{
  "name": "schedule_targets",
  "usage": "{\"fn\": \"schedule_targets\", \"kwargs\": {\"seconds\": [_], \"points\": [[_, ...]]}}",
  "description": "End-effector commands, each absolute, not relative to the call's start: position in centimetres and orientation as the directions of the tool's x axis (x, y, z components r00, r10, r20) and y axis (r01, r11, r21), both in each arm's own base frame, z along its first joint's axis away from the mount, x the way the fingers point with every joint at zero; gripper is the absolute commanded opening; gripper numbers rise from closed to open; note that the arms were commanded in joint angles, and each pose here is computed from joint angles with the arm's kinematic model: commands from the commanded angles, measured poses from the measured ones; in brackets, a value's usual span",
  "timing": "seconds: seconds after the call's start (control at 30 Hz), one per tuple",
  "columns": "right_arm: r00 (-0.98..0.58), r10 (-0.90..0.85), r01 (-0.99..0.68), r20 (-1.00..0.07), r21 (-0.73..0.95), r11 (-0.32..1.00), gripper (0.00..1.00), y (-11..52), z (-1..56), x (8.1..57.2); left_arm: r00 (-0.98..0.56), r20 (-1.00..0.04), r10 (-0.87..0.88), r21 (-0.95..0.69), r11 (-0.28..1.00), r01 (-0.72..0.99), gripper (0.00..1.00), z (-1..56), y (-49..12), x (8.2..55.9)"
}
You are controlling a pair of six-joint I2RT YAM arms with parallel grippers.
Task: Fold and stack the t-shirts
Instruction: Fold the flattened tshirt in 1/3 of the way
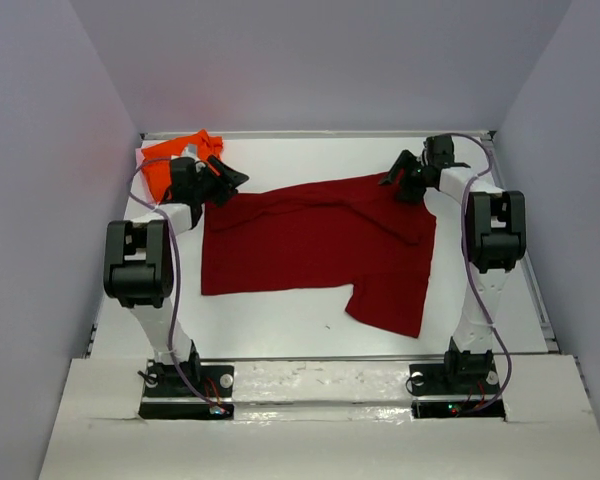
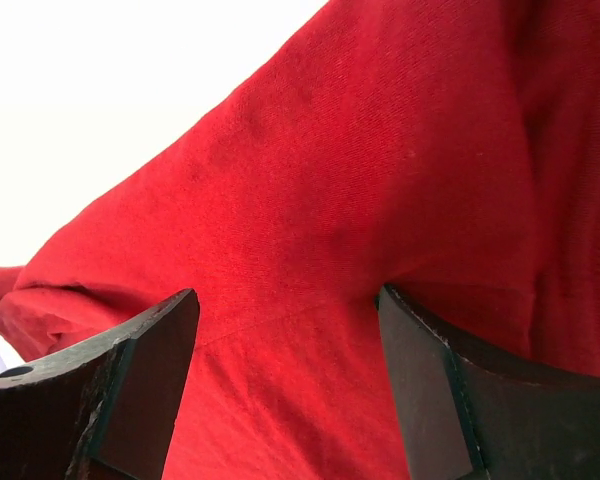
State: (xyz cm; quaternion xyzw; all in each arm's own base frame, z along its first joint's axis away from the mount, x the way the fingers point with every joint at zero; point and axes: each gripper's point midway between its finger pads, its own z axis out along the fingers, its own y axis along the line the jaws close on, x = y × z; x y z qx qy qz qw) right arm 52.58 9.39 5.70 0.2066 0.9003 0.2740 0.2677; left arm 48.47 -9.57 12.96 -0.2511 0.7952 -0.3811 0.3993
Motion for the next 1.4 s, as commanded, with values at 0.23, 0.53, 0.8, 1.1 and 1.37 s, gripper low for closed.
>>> {"fn": "schedule_targets", "kwargs": {"seconds": [0.23,0.53,0.8,1.1,1.37], "points": [[-0.766,0.509,0.212,-0.393,0.594,0.776,0.78,9.8,6.1,53.3,-0.565,-0.469,-0.678,-0.773,0.625,-0.109,0.68,8.9,-11.6,51.7],[-0.738,0.526,0.222,-0.423,0.583,0.781,0.78,8.4,7.8,53.8,-0.568,-0.526,-0.633,-0.622,0.742,-0.25,0.68,5.6,-8.5,50.3],[-0.702,0.551,0.253,-0.451,0.564,0.786,0.79,5.8,9.5,54.1,-0.637,-0.485,-0.599,-0.576,0.767,-0.282,0.68,4.7,-8.6,48.9],[-0.653,0.617,0.319,-0.44,0.579,0.75,0.79,2.1,10.2,55.7,-0.687,-0.484,-0.542,-0.574,0.789,-0.218,0.68,5.1,-11.7,47.4],[-0.685,0.584,0.254,-0.435,0.61,0.751,0.78,3.1,10.7,56.1,-0.693,-0.494,-0.525,-0.59,0.788,-0.177,0.68,6.3,-12.3,47.8]]}}
